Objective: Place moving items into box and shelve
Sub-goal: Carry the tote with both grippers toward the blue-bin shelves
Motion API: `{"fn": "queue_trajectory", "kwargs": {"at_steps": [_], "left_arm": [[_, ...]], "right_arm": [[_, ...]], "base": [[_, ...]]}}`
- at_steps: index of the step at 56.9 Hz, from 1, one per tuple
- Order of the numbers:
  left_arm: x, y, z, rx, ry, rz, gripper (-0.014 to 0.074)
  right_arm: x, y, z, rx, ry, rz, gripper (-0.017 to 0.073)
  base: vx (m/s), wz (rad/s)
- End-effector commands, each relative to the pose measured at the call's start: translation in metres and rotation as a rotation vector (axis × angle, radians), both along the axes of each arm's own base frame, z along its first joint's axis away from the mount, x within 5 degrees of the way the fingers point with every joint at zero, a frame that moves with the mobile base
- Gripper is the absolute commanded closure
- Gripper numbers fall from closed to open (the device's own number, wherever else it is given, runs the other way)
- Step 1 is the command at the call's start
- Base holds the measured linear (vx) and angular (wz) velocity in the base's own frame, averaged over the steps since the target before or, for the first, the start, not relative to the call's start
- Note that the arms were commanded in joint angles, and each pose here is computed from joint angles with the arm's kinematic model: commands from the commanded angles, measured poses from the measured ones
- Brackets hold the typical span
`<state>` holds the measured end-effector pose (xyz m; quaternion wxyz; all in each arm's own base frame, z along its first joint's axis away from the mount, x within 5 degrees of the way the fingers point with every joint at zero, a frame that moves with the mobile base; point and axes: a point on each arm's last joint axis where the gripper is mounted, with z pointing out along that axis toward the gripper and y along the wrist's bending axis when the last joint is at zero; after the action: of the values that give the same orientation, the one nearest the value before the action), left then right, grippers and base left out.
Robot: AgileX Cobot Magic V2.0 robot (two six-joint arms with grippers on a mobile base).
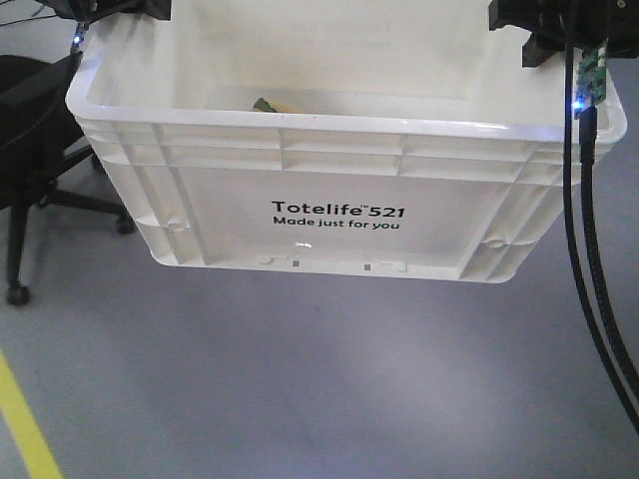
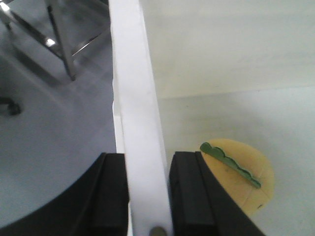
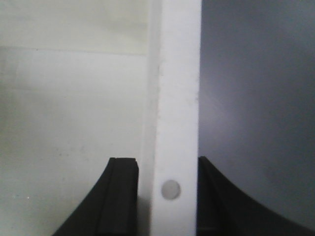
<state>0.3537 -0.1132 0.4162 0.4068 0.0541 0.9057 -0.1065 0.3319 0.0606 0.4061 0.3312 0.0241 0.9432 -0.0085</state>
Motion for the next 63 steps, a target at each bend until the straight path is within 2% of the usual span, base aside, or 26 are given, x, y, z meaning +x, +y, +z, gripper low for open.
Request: {"fn": "queue_trajectory", "kwargs": {"at_steps": [1,63], "left_arm": [[-0.013,0.0165,0.0471,0.027,-0.254,0.027,0.0594],[-0.013,0.0165,0.0471,0.027,-0.253,0.027,0.0594]], "right_arm": [[-0.0108,-0.0212,0.0377,-0.115,-0.186,-0.04,0.0564],[-0.0112,-0.0214,0.0372,-0.115,-0.179,-0.042,0.0564]], "base": [[0.48,-0.63],[0.49,-0.62]]}}
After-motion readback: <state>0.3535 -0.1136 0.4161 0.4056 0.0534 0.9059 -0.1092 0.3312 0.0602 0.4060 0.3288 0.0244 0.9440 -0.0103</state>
